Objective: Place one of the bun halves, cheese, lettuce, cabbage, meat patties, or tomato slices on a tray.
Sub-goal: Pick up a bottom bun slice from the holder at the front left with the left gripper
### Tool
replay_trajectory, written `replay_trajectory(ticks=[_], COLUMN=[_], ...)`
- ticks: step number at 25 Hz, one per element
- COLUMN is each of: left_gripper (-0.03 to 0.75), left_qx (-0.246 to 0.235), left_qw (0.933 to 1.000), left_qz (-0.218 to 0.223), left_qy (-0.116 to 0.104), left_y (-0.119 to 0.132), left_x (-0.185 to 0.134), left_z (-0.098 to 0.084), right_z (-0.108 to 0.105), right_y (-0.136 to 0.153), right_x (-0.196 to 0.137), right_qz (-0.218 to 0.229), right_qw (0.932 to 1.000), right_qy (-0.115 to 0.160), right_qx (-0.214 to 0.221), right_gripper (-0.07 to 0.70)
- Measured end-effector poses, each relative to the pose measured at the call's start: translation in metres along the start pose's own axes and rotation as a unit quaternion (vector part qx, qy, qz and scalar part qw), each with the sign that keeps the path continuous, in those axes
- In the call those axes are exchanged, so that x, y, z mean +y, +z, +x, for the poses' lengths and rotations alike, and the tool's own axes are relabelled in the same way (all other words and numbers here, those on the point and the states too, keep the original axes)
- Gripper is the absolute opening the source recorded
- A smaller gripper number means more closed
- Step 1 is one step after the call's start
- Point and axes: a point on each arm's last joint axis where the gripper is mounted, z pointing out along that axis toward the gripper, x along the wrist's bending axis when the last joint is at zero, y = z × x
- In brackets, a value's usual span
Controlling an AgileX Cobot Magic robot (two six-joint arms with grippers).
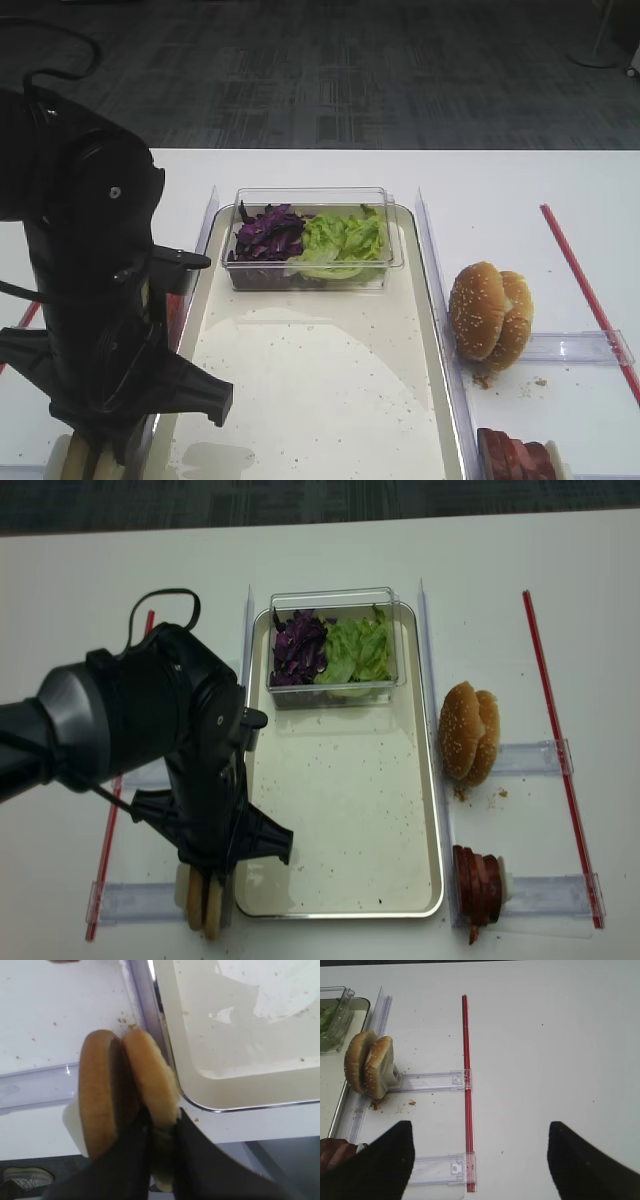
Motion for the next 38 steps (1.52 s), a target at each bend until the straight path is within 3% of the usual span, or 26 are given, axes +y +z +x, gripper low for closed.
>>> replay_trajectory(ticks=[19, 28, 38], left_gripper=[0.055, 0.055, 0.054], left_qx=[0.004, -0.003, -0.062], left_qw=[1.0000, 0.9998, 0.9955], left_qz=[0.000, -0.020, -0.067], left_qy=[0.001, 0.006, 0.027], left_y=[-0.002, -0.028, -0.065], left_x=[0.001, 0.011, 0.025], left_z=[0.000, -0.004, -0.017], right_z=[0.000, 0.000, 0.000], right_y=[0.000, 0.000, 0.000], right_x=[0.000, 0.000, 0.000], right_qz=[0.000, 0.000, 0.000], right_qw=[1.0000, 1.0000, 1.0000], right_qy=[0.000, 0.000, 0.000], right_qx=[0.000, 0.000, 0.000], right_gripper=[0.571, 0.571, 0.571])
